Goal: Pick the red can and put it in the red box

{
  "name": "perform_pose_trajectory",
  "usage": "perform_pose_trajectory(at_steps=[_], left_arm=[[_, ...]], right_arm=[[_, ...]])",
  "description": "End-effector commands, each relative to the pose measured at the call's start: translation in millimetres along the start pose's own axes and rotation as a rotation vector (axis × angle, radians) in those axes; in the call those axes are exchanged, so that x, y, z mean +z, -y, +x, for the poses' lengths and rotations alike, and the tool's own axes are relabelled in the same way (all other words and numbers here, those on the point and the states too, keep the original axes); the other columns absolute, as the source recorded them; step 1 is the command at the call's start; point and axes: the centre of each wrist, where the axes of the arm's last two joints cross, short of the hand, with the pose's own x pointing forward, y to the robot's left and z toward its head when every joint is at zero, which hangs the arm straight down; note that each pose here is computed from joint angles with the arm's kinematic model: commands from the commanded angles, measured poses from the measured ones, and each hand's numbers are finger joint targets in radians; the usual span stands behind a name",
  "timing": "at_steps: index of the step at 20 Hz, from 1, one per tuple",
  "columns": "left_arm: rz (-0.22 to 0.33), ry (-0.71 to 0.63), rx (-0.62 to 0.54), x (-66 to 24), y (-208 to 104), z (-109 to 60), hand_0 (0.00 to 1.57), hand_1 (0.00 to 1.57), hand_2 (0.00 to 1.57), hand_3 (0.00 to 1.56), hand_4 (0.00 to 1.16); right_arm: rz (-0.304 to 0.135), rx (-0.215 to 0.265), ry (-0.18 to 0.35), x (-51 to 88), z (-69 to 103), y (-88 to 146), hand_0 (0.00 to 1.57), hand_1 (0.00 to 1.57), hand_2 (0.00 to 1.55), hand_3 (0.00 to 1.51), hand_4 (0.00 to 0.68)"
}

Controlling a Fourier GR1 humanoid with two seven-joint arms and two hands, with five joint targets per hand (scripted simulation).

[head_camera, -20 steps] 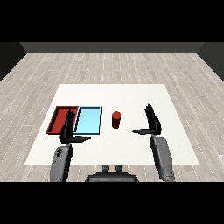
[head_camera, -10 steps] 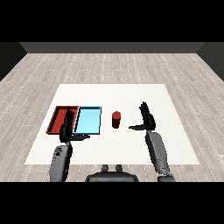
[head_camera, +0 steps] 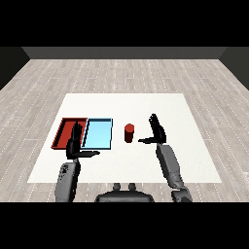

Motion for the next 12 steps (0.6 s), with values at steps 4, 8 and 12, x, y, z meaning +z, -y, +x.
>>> perform_pose_trajectory(at_steps=[4, 8, 12], left_arm=[[-0.008, 0.014, 0.001, -0.9, 3.0, 2.3, 0.0, 0.0, 0.0, 0.0, 0.0], [0.004, 0.016, 0.021, 2.2, 7.6, 0.4, 0.0, 0.0, 0.0, 0.0, 0.0], [0.01, 0.007, 0.042, -11.7, 13.8, 15.1, 0.0, 0.0, 0.0, 0.0, 0.0]], right_arm=[[0.01, -0.006, -0.001, -19.2, -9.2, -14.6, 0.0, 0.0, 0.0, 0.0, 0.0], [0.0, -0.038, -0.028, 1.1, -19.4, -36.5, 0.0, 0.0, 0.0, 0.0, 0.0], [0.003, -0.067, -0.029, 9.1, -46.7, -43.4, 0.0, 0.0, 0.0, 0.0, 0.0]])
